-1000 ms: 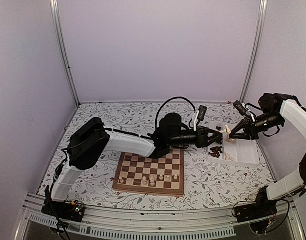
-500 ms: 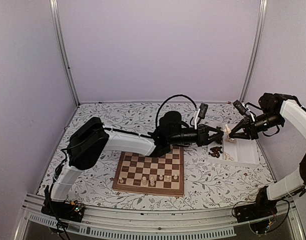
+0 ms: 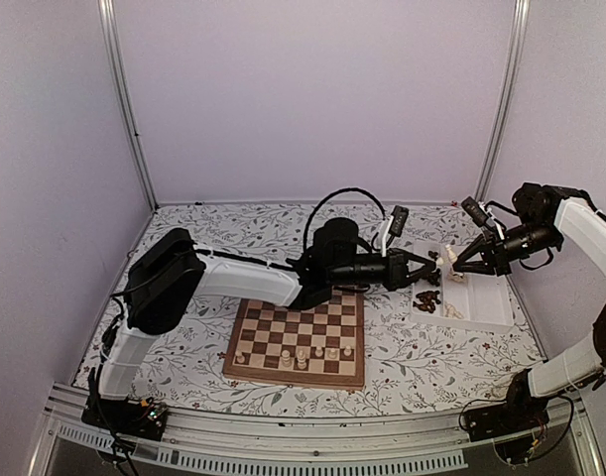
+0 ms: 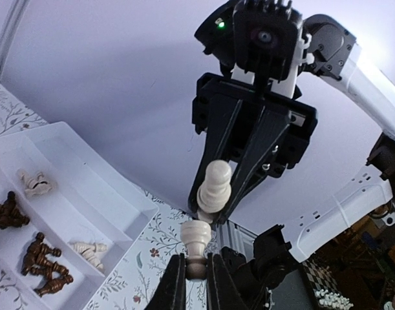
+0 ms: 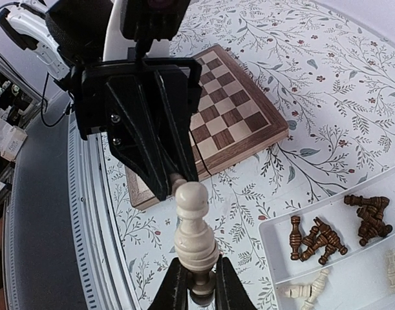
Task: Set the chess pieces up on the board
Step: Place the chess piece on the chessboard.
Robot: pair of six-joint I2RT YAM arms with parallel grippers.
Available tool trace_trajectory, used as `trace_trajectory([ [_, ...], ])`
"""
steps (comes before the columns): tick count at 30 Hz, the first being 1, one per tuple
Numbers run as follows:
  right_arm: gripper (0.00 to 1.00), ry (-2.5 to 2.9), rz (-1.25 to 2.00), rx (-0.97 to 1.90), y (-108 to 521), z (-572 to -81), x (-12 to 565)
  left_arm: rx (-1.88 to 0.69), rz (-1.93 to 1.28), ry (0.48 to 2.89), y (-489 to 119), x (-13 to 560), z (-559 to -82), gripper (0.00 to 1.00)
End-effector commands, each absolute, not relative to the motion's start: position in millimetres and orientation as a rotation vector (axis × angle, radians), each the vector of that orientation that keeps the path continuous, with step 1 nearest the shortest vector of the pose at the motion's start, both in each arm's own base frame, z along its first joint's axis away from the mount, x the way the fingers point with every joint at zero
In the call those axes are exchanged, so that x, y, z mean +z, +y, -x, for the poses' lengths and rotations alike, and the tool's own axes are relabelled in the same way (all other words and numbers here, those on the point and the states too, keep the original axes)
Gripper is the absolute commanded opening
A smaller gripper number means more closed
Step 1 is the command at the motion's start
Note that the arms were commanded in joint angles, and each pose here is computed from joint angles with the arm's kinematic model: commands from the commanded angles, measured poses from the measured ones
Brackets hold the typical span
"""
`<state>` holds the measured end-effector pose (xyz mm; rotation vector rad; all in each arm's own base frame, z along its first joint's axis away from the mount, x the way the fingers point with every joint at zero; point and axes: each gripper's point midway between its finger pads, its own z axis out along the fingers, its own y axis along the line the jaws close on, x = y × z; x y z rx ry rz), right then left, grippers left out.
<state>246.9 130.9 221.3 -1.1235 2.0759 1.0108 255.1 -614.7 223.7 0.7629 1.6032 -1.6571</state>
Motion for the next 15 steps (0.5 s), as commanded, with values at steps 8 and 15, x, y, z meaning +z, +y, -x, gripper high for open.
trace_trajectory([
  [8, 0.05, 2.042, 1.053, 0.893, 126, -286, 196, -0.977, -0.894, 2.129, -483, 242, -255, 0.04],
  [15, 0.06, 2.018, 0.986, 0.838, 124, -302, 186, -0.457, -0.841, 2.575, -340, 201, -223, 0.04],
])
